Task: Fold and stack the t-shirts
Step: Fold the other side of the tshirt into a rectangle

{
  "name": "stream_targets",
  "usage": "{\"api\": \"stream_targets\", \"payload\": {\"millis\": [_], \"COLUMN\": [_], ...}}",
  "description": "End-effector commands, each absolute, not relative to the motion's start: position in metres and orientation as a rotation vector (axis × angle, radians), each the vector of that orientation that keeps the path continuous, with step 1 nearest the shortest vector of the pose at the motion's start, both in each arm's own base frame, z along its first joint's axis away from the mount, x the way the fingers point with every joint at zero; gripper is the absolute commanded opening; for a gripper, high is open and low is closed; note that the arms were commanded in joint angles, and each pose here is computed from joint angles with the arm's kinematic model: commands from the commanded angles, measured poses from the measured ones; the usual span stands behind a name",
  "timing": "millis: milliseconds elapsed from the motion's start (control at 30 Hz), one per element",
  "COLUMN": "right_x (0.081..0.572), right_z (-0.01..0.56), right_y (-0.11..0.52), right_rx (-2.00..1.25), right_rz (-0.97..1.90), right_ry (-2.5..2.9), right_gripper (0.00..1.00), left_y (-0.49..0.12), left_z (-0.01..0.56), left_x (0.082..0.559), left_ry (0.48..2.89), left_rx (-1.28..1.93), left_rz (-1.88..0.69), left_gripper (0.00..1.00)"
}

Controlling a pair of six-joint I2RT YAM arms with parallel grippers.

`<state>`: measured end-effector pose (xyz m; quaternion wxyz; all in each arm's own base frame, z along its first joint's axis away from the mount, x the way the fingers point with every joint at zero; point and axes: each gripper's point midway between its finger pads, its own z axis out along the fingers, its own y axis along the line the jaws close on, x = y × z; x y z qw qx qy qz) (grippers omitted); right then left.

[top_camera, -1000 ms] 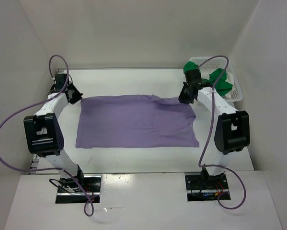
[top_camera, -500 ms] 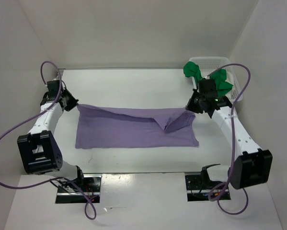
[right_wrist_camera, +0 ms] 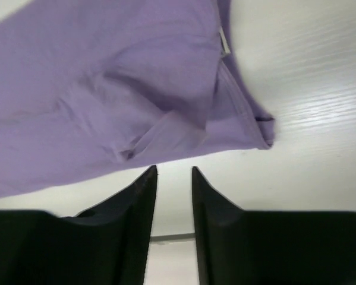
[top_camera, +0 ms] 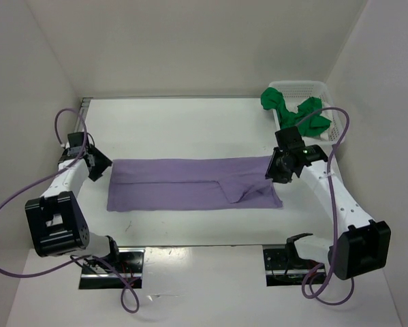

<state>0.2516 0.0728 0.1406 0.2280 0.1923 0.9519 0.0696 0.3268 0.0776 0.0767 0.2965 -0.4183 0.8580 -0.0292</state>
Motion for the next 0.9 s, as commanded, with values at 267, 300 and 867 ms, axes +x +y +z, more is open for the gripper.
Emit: {"api": "stream_targets", "payload": {"millis": [267, 300, 867], "right_x": [0.258, 0.268, 0.387], "right_z": [0.159, 0.159, 0.081], "right_y": [0.079, 0.092, 0.022], "right_rx": [0.458, 0.416, 0.764], "right_rz": [0.12, 0.167, -0.064], "right_ry": [2.614, 2.593, 2.412], "right_gripper": [0.29, 0.18, 0.4], "left_y": [0.035, 0.021, -0.231], "left_z": [0.165, 0.162, 0.079], "left_x": [0.382, 0.382, 0.323], "left_ry": [2.117, 2.134, 2.543], "left_rx": [-0.85, -0.813, -0.233], "left_rz": [-0.249, -0.267, -0.709], "left_gripper": [0.54, 0.51, 0.36]}}
